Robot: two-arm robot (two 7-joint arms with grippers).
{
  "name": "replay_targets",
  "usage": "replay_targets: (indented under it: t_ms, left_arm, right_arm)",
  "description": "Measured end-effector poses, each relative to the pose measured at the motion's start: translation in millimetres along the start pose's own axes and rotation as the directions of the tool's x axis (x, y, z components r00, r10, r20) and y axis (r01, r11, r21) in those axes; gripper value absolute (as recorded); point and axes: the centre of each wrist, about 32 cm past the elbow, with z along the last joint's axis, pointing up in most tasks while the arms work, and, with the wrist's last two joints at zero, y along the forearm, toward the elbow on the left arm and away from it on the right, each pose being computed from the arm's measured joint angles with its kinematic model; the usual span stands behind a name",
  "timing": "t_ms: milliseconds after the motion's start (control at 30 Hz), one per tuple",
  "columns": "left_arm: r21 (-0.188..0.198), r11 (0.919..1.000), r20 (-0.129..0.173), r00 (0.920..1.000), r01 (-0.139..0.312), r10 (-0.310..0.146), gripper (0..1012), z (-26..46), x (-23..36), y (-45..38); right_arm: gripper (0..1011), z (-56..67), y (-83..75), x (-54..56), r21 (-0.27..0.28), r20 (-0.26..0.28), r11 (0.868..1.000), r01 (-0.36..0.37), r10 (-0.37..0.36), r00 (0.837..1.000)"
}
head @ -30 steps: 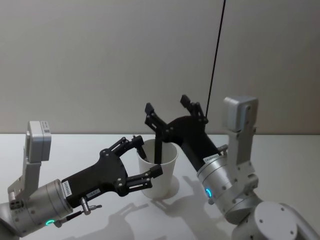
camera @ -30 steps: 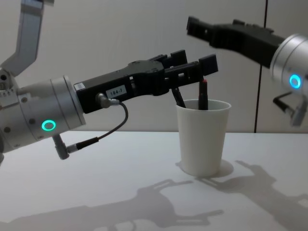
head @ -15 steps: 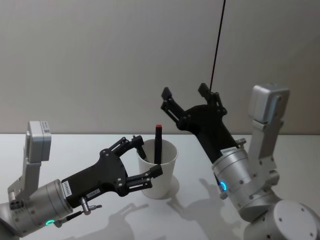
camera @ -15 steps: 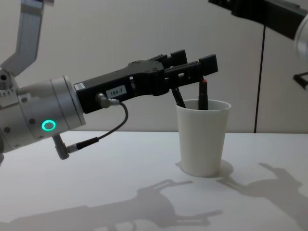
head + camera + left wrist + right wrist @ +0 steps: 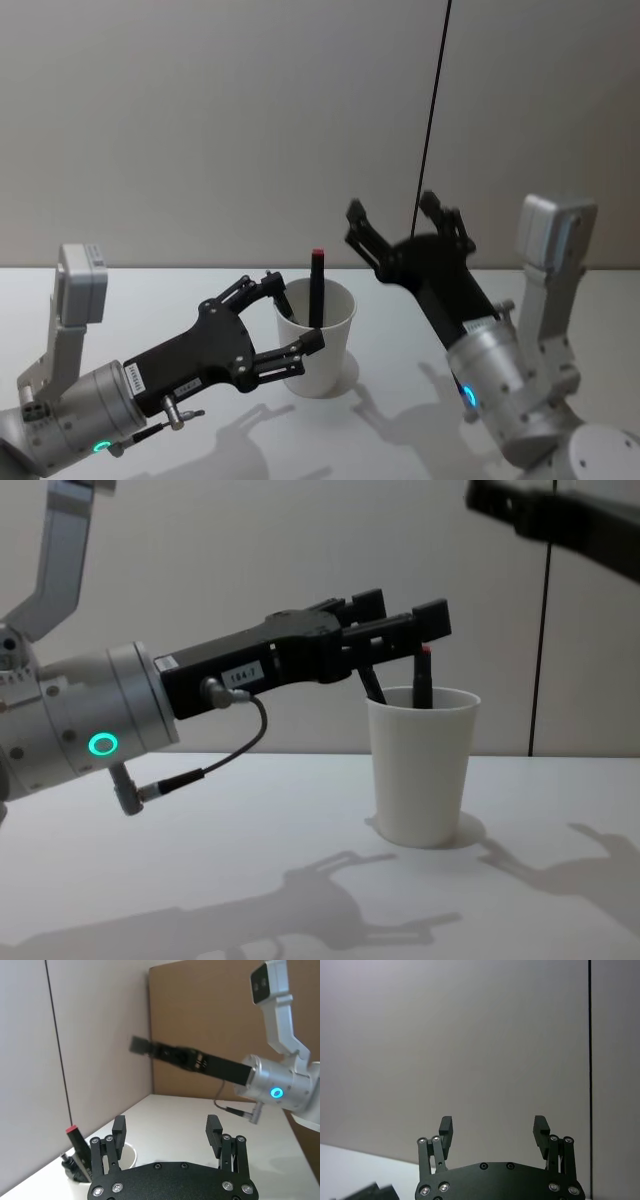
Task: Place the pen into the pen holder.
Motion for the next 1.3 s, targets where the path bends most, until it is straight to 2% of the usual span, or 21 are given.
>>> replay_targets:
  t_ms: [133,333,633,933,1033,1133,1167,1267,1300]
  left_arm:
    - [0.019,0.9993,0.007,0.9995,-0.032,0.032,1002,-0.4,-3.2,0.4]
    - [0.054,0.9938,0.023,0.995,-0.098,0.097,1002,-1.3,-9.6,1.2]
    - [0.103,0.9741,0.06,0.9787,-0.202,0.196,1002,-2.5,-19.4,2.8]
    - [0.14,0.9426,0.108,0.951,-0.303,0.29,1002,-3.3,-29.1,4.6]
    - [0.153,0.9263,0.13,0.9361,-0.345,0.327,1002,-3.3,-32.9,5.2]
    - [0.16,0.9149,0.144,0.9256,-0.371,0.35,1002,-3.5,-35.5,5.6]
    - [0.163,0.9069,0.155,0.9179,-0.388,0.365,1002,-3.5,-37.0,6.0]
    - [0.169,0.8942,0.17,0.9059,-0.414,0.388,1002,-3.6,-39.6,6.4]
    - [0.172,0.8867,0.18,0.8986,-0.429,0.4,1002,-3.5,-41.0,6.6]
  right_arm:
    - [1001,-9.4,-12.1,8.5,-0.046,0.023,0.999,0.006,-0.005,1.0]
    - [1001,-23.8,-33.7,23.1,-0.125,0.062,0.992,0.017,-0.01,0.998]
    - [1001,-39.5,-62.5,40.0,-0.225,0.106,0.974,0.03,-0.006,0.994]
    - [1001,-41.4,-66.8,42.6,-0.239,0.114,0.97,0.031,-0.004,0.993]
    - [1001,-41.4,-66.8,42.7,-0.239,0.114,0.97,0.031,-0.004,0.993]
    - [1001,-41.5,-66.9,42.7,-0.24,0.114,0.97,0.031,-0.004,0.993]
    - [1001,-41.5,-66.9,42.7,-0.24,0.114,0.97,0.031,-0.004,0.993]
    - [1001,-41.5,-67.0,42.7,-0.24,0.114,0.97,0.031,-0.004,0.993]
    - [1001,-41.5,-67.0,42.7,-0.24,0.114,0.97,0.031,-0.004,0.993]
